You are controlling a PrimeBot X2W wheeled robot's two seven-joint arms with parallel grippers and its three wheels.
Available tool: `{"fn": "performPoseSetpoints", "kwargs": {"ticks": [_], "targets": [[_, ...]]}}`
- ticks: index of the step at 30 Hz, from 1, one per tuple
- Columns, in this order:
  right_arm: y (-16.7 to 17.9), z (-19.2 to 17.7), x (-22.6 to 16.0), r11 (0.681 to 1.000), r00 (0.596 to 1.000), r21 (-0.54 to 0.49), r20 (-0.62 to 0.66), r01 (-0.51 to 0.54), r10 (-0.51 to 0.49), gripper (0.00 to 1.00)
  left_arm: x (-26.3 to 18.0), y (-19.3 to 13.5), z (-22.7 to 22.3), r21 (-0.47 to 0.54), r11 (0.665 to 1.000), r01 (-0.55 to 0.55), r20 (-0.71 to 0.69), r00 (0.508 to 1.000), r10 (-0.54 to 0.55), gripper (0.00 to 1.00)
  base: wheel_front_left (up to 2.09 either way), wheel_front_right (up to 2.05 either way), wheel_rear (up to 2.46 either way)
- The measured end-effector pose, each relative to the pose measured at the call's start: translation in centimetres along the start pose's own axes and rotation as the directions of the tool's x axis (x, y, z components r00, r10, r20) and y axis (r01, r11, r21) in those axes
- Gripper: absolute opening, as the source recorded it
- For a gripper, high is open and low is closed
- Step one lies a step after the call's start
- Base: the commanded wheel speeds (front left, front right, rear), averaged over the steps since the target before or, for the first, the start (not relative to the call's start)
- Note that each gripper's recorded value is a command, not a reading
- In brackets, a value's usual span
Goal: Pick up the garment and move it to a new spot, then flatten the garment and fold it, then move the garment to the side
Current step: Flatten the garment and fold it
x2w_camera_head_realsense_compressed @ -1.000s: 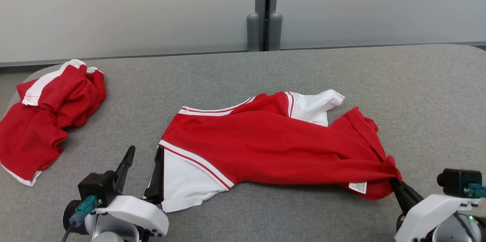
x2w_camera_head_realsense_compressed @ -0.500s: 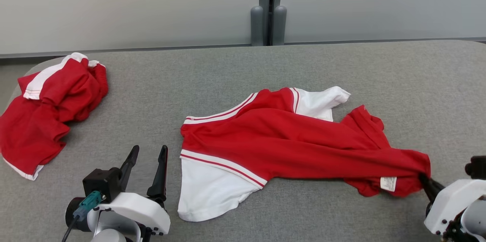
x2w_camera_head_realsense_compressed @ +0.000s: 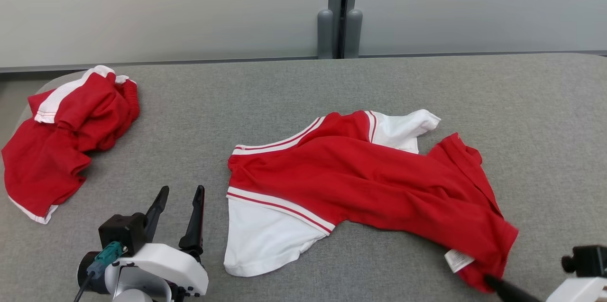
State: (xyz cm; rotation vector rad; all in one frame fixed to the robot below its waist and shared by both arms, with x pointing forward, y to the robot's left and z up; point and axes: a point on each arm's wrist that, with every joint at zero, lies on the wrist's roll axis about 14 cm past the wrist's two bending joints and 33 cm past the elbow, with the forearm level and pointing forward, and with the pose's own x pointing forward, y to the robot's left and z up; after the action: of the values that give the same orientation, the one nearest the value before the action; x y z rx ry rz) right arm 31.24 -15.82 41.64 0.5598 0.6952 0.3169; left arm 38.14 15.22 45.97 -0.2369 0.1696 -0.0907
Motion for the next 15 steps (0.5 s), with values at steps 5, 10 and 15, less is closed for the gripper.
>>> {"fn": "performPoseSetpoints", "kwargs": {"ticks": [5,10,15], "targets": [[-0.7,-3.0,-1.5,1.000,0.992,0.016,-0.124,0.010,-0.008,0.00,0.4,-0.3,-0.2,0.004,1.000,0.011,-0.009,1.000,-0.011,1.00,0.00,0.00,0.00],[-1.7,-5.7,-1.6,0.999,0.972,0.030,-0.231,0.045,-0.037,0.00,0.7,-0.6,-0.4,0.005,1.000,0.021,-0.018,1.000,-0.020,1.00,0.00,0.00,0.00],[-2.5,-6.1,-1.3,0.997,0.966,0.026,-0.248,0.076,-0.067,1.00,0.7,-0.5,-0.5,0.007,1.000,0.022,-0.021,1.000,-0.022,1.00,0.00,0.00,0.00]]}}
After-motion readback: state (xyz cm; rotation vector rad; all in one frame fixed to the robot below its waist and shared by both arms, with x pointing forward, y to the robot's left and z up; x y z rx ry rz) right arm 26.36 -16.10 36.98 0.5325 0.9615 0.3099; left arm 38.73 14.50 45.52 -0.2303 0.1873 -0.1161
